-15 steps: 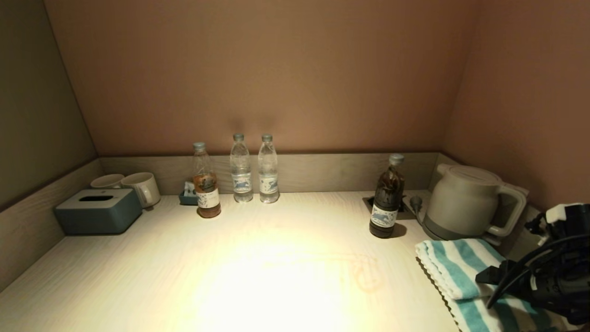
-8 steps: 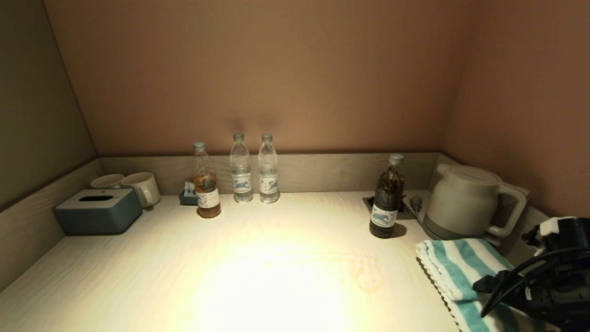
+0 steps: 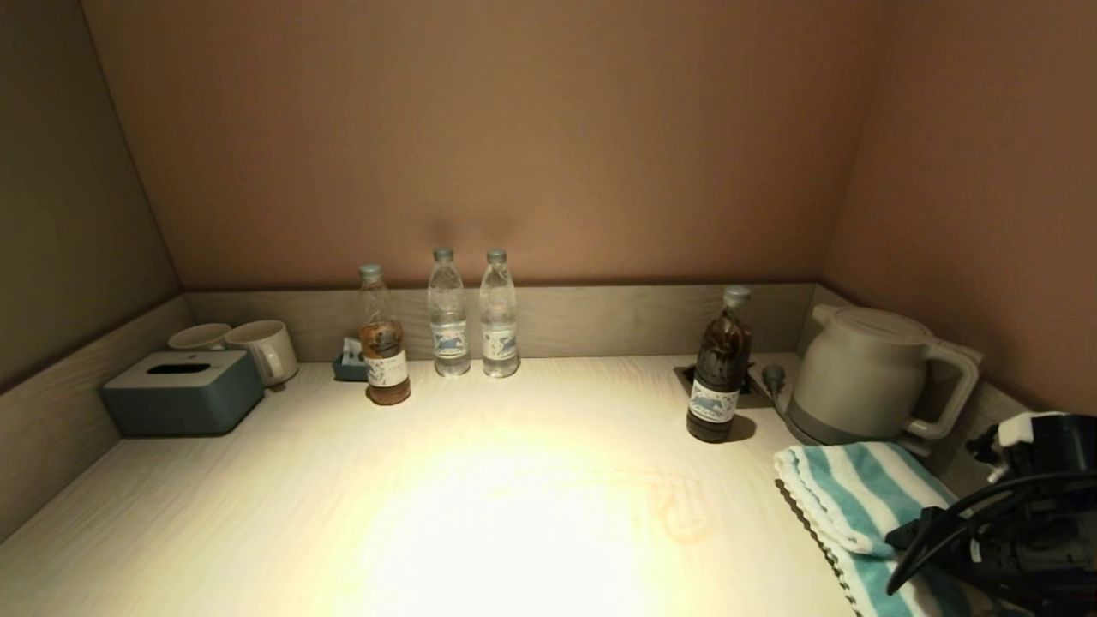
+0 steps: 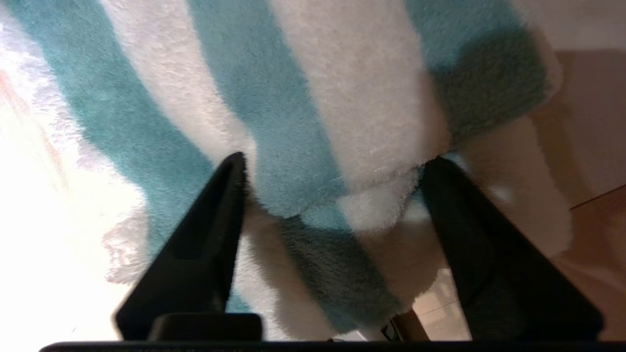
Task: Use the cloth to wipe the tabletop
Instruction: Pick up the tablecloth, then sweep the stains on the table
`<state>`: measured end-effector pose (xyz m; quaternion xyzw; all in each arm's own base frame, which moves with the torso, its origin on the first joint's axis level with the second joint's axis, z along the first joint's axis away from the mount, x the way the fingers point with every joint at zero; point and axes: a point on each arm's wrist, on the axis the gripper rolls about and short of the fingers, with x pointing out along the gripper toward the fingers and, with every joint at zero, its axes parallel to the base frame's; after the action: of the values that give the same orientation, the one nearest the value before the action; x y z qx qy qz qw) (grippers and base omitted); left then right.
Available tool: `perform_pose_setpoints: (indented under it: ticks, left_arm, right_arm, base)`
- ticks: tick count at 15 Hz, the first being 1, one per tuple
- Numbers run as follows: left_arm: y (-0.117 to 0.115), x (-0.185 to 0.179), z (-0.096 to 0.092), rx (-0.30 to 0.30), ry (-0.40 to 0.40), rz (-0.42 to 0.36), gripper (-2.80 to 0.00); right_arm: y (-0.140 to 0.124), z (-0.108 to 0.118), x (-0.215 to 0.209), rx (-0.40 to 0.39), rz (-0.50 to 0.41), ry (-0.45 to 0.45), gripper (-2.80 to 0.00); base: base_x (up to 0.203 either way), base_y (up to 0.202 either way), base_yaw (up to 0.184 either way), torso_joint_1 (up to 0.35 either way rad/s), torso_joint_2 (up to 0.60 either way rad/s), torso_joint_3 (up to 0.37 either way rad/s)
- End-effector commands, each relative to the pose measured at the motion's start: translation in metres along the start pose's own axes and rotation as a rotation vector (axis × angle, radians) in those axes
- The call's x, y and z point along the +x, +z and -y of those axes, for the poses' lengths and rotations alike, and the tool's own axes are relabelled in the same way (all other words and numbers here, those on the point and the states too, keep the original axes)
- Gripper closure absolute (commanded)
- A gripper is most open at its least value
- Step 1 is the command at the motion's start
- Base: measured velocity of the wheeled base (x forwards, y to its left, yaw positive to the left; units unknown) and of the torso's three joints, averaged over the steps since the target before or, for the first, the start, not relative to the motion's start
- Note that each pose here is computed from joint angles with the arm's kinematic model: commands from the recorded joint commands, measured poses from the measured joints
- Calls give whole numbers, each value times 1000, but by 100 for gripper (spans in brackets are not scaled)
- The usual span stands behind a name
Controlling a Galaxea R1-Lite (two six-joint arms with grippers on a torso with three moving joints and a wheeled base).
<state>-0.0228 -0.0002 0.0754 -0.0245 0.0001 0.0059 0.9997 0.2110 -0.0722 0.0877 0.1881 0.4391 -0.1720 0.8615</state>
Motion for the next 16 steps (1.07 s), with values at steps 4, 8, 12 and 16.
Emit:
perform_pose_setpoints:
  ticks: [4, 8, 12, 16]
  left_arm:
    - [0, 0, 0, -1, 0, -1, 0]
    - [0, 0, 0, 0, 0, -1, 0]
    - [0, 0, 0, -2, 0, -1, 0]
    - [0, 0, 0, 0, 0, -1, 0]
  right_arm:
    - [-7, 1, 0, 1, -24, 18, 0]
    - [-4, -1, -10, -5, 21, 32, 0]
    - [12, -8, -32, -29, 140, 94, 0]
    - [23, -33, -61, -112, 258, 197, 0]
  base:
    - [0, 0, 0, 0, 0, 0]
    - [0, 0, 0, 0, 0, 0]
    - [0, 0, 0, 0, 0, 0]
    - [0, 0, 0, 0, 0, 0]
